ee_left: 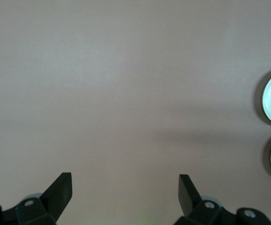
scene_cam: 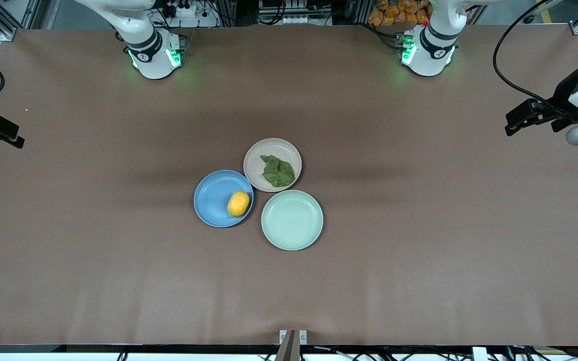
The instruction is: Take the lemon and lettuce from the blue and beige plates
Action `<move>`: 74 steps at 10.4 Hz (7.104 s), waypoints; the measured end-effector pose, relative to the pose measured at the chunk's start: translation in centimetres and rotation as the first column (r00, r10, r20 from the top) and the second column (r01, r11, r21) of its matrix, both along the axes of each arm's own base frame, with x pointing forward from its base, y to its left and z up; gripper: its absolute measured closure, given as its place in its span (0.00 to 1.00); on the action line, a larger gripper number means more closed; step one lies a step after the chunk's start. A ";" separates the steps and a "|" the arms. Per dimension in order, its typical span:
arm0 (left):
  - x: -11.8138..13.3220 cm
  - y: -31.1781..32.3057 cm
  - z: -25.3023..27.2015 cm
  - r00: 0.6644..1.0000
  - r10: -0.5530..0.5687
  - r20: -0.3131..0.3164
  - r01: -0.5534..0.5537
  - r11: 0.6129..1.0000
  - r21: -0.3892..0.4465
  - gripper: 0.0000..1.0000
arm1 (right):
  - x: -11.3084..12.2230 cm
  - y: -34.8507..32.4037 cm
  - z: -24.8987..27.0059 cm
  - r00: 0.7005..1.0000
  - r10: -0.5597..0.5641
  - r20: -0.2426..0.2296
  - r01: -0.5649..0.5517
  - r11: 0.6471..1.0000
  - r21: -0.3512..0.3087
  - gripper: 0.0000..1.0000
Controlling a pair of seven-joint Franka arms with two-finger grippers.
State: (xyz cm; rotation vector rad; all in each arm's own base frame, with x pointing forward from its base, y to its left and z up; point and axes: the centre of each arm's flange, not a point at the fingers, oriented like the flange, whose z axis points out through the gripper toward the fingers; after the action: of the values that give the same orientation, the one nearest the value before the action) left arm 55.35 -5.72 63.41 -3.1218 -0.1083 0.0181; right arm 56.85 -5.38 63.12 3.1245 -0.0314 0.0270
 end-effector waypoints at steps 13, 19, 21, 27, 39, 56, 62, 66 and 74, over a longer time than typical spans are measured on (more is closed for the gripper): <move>0.0 -0.2 0.1 1.000 -0.004 0.003 0.004 1.000 0.000 0.00 | 0.8 1.1 -0.9 1.000 0.021 0.001 -0.021 1.000 0.008 0.00; -1.0 -9.2 -3.0 0.998 -0.028 -0.048 0.027 0.999 -0.025 0.00 | 4.9 9.3 -7.6 0.998 -0.040 -0.044 0.044 0.994 0.101 0.00; -1.9 -16.8 -6.1 0.997 -0.030 -0.070 0.028 0.999 -0.031 0.00 | 5.3 14.4 -9.3 0.986 -0.150 -0.069 0.157 0.982 0.105 0.00; -2.9 -28.7 -16.1 0.985 0.064 -0.160 -0.069 0.997 -0.031 0.00 | 6.4 30.0 -21.0 0.867 -0.486 -0.110 0.495 0.866 0.076 0.00; -7.8 -37.2 -28.6 0.946 0.272 -0.177 -0.306 0.927 -0.215 0.00 | 6.0 37.4 -37.8 0.802 -0.580 -0.143 0.588 0.809 0.017 0.00; -8.5 -44.8 -42.5 0.842 0.465 -0.275 -0.529 0.812 -0.246 0.10 | 4.8 39.0 -42.0 0.812 -0.561 -0.160 0.567 0.824 -0.013 0.34; -7.6 -45.5 -44.4 0.830 0.474 -0.294 -0.545 0.802 -0.245 0.13 | 5.3 38.7 -40.3 0.864 -0.477 -0.160 0.483 0.875 0.002 0.38; -7.4 -45.8 -44.8 0.830 0.475 -0.293 -0.545 0.801 -0.247 0.33 | 9.2 29.5 -34.4 0.930 -0.319 -0.181 0.328 0.944 0.022 0.38; -7.3 -45.8 -45.3 0.828 0.478 -0.294 -0.548 0.801 -0.243 0.98 | 10.2 2.1 -36.7 0.929 -0.150 -0.339 0.192 0.977 0.092 0.38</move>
State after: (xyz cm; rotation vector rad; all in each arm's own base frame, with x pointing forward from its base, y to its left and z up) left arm 48.06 -51.48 18.08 -3.2485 -1.0536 0.4278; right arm 67.04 -3.33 26.40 3.1870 -0.3130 -0.5211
